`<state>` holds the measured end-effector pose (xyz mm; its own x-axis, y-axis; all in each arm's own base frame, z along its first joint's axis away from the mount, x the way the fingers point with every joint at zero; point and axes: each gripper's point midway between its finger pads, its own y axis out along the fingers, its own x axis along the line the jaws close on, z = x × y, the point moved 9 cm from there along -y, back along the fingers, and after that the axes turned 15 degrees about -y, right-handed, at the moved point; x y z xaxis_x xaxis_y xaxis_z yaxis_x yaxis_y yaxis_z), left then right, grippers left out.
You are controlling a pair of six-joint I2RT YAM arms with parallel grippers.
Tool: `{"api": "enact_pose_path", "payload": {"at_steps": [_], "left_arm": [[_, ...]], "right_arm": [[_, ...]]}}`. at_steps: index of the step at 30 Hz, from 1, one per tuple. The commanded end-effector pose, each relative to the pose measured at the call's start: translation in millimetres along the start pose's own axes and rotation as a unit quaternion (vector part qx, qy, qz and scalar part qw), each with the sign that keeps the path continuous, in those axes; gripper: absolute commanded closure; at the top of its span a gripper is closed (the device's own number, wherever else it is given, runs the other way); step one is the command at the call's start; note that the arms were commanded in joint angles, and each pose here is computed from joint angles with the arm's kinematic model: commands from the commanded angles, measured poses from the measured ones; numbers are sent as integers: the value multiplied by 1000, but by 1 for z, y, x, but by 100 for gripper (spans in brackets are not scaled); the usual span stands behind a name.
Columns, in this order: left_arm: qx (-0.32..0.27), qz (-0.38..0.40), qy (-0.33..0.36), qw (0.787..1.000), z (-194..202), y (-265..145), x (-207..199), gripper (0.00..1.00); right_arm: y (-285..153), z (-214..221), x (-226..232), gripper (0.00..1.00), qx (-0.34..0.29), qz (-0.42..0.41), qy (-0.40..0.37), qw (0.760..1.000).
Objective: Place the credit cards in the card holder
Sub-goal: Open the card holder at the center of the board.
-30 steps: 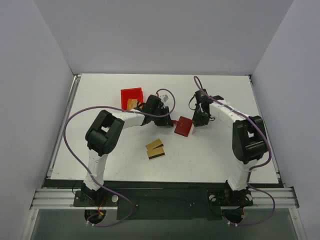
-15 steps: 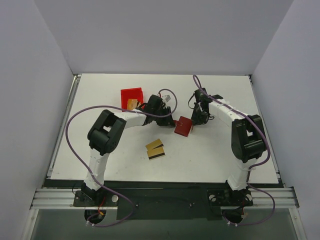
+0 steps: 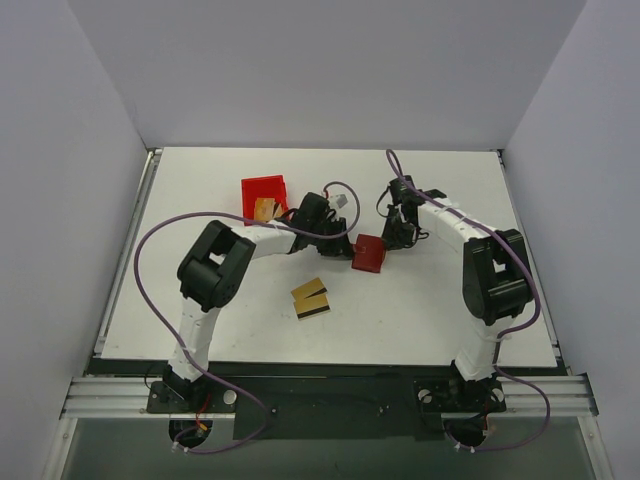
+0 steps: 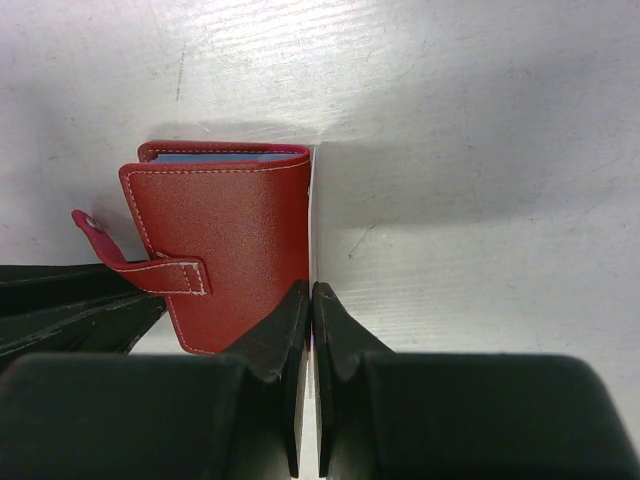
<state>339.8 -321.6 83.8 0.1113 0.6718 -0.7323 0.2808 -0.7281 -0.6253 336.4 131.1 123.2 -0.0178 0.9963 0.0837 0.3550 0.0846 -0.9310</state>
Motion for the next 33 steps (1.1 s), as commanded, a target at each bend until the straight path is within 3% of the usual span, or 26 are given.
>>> {"api": "enact_pose_path", "payload": {"at_steps": [1,19,27,33], "left_arm": [[-1,31,26,999,2,-8,-15,70],[-28,74,56,995,-7,-46,-53,70],[-18,80,61,995,-2,-39,-56,70],[-3,79,65,995,6,-21,-57,70]], "right_arm": [[3,0,8,100,7,-17,-10,1000],[9,6,35,100,10,-80,-25,996],[15,10,39,100,12,-130,-7,991],[15,19,24,100,10,-96,0,995]]}}
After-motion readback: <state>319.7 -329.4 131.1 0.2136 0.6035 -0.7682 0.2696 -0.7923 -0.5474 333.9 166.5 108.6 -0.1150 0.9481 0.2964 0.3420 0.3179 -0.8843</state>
